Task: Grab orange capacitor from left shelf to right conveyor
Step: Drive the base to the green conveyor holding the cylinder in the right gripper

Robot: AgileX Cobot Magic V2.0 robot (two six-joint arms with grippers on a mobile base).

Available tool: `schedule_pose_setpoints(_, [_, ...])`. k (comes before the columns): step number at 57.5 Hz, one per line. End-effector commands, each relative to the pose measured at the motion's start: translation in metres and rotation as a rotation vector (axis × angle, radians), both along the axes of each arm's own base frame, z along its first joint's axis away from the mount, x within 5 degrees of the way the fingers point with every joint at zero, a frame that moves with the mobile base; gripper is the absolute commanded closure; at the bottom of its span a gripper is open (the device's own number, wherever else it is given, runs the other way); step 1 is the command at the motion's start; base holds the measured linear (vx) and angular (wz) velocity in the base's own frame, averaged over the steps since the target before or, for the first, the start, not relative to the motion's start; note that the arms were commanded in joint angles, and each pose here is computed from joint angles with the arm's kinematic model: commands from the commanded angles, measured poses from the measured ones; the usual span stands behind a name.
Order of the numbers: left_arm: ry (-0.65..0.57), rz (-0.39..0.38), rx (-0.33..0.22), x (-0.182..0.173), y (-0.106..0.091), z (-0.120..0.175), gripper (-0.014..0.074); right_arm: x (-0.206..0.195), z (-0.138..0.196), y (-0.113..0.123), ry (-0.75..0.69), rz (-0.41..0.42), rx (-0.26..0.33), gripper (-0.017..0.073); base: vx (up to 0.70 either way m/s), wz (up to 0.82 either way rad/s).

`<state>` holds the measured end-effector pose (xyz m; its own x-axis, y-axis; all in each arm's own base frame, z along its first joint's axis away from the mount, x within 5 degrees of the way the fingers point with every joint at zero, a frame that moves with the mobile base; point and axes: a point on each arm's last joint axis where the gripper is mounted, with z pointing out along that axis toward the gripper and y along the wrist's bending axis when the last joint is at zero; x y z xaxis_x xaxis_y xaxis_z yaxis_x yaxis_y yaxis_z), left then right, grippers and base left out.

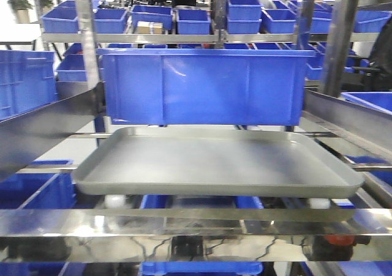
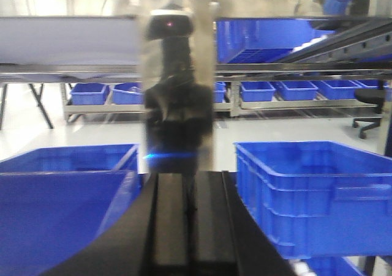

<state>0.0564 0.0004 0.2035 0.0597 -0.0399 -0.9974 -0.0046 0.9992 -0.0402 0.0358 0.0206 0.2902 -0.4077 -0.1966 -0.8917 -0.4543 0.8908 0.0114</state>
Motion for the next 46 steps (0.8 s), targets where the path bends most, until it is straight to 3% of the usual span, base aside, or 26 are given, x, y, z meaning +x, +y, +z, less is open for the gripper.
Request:
schedule_pose_setpoints(1, [-0.061,-0.003,-0.007,-0.0001,0.0,-0.0029,0.06,0.0029,0.0144,0.0004,-0.088,-0.011,0.036,0.0289,-0.05,0.18])
schedule_pose_setpoints(46, [-0.061,-0.003,-0.007,-0.0001,0.0,-0.0029,0.06,0.0029,0.0144,0.0004,-0.089,-0.011,0.035,0.0289,-0.12,0.48])
